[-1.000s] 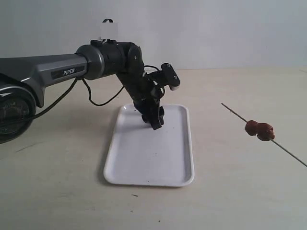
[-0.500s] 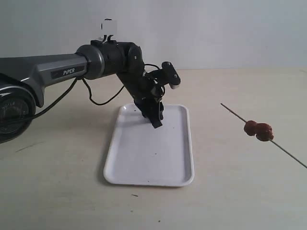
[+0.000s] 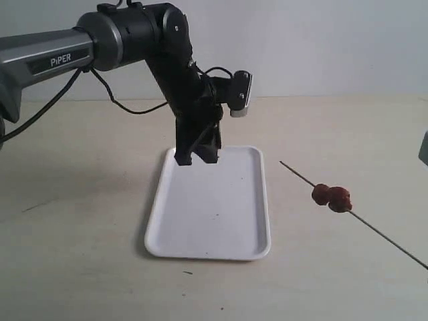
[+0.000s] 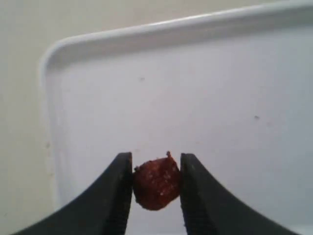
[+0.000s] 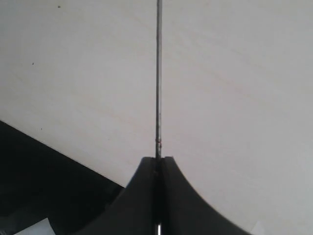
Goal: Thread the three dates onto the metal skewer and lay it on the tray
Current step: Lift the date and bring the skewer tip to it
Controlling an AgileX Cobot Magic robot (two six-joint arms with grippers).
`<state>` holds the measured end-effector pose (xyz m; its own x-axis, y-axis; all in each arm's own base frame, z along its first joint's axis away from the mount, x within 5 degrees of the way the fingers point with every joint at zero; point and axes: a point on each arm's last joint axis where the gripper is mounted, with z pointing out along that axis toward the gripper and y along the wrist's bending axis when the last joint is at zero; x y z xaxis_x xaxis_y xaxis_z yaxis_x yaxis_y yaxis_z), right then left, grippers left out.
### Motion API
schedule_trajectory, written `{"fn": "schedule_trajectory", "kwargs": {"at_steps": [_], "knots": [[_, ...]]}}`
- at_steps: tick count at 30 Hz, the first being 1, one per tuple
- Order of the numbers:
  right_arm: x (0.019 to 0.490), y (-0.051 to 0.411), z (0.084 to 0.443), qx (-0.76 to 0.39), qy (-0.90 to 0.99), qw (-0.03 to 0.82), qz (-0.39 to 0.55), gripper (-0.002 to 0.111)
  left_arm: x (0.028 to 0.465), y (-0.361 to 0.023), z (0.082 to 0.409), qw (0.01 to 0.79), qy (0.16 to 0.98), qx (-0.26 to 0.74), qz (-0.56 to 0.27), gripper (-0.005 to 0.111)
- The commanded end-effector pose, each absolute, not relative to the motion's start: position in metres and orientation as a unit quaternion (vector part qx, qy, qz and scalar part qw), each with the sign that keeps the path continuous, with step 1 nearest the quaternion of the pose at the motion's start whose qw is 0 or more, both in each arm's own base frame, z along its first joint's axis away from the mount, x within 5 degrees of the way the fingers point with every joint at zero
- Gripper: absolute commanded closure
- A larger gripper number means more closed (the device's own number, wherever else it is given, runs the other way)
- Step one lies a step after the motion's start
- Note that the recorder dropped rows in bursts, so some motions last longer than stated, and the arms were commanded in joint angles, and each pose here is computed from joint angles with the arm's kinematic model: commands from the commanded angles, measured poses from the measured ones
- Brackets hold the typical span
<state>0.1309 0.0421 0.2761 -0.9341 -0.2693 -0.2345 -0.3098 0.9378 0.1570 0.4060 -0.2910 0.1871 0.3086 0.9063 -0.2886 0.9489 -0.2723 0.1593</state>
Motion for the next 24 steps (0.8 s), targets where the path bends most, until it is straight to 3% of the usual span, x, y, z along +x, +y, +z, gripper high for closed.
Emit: {"fn": "schedule_trajectory", "kwargs": {"at_steps": [1, 9, 24], "knots": [[0.13, 0.05, 0.278, -0.176, 0.967, 0.112, 0.143, 0.108, 0.399, -0.29, 0.191, 0.14, 0.548, 0.82, -0.089, 0.073], [0.138, 0.053, 0.27, -0.191, 0.967, 0.087, 0.144, 0.108, 0.39, -0.298, 0.216, 0.204, 0.389, 0.893, -0.096, 0.073], [0.171, 0.057, 0.253, -0.169, 0.97, 0.11, 0.138, 0.108, 0.386, -0.303, 0.225, 0.242, 0.306, 0.915, -0.103, 0.073]]}}
